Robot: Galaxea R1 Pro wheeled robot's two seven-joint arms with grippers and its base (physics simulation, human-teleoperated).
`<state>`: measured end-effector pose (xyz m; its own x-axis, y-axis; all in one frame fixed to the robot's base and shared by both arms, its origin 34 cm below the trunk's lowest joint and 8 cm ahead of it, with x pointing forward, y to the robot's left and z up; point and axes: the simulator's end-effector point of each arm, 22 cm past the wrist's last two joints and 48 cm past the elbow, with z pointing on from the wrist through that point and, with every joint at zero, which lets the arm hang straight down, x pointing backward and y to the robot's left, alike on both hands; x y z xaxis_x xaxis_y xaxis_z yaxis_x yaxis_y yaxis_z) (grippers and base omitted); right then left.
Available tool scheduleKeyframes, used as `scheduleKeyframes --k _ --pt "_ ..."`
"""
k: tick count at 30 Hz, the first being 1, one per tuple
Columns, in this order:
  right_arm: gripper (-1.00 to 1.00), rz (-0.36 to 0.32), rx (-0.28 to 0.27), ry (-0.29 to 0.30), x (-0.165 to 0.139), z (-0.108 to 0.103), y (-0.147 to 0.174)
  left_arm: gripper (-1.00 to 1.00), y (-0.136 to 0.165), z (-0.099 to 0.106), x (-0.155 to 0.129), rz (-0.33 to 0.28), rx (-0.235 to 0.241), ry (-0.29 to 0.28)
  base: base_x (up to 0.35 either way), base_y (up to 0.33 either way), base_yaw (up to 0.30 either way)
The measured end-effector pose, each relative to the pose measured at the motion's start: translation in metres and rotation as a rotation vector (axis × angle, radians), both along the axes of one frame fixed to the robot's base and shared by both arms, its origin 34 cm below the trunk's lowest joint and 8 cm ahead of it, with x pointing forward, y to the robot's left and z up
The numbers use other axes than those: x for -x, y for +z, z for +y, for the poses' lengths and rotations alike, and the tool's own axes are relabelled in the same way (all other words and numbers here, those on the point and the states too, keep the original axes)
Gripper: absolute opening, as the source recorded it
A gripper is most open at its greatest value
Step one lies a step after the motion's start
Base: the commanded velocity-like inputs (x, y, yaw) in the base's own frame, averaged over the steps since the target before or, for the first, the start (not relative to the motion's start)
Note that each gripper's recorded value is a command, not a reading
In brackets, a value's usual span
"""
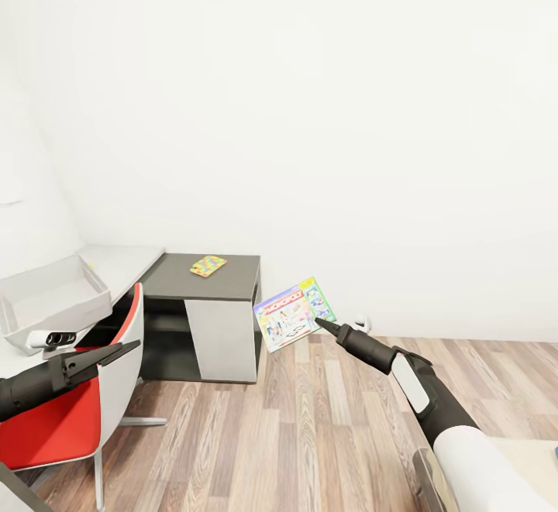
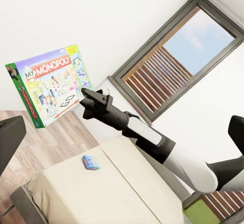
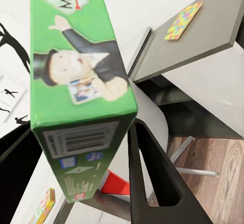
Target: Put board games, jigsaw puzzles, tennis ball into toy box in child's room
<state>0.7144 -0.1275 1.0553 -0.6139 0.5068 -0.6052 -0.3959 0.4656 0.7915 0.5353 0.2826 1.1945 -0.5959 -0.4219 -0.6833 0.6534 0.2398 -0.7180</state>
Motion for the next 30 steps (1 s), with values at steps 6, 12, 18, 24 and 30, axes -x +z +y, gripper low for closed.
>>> scheduleKeyframes --k 6,12,18,24,30 --pt "-1.00 0.000 0.000 0.000 0.000 0.000 0.000 1.00 0.000 0.001 0.000 0.000 -0.003 0.002 0.000 0.000 0.000" --pt "-1.00 0.000 0.000 0.000 0.000 0.000 0.000 1.00 0.002 0.004 0.000 0.001 -0.010 0.004 0.000 0.000 0.060" --pt "-1.00 0.000 0.000 0.000 0.000 0.000 0.000 1.00 0.007 0.023 0.001 0.006 -0.067 0.019 0.000 0.000 0.213" --pt "-1.00 0.002 0.003 0.001 0.000 0.001 -0.001 1.00 0.021 0.061 0.003 -0.001 -0.160 0.067 0.000 0.000 0.252" --pt "-1.00 0.013 0.013 -0.007 -0.001 0.000 -0.007 1.00 0.026 0.087 0.006 0.000 -0.207 0.111 0.000 0.000 0.262"
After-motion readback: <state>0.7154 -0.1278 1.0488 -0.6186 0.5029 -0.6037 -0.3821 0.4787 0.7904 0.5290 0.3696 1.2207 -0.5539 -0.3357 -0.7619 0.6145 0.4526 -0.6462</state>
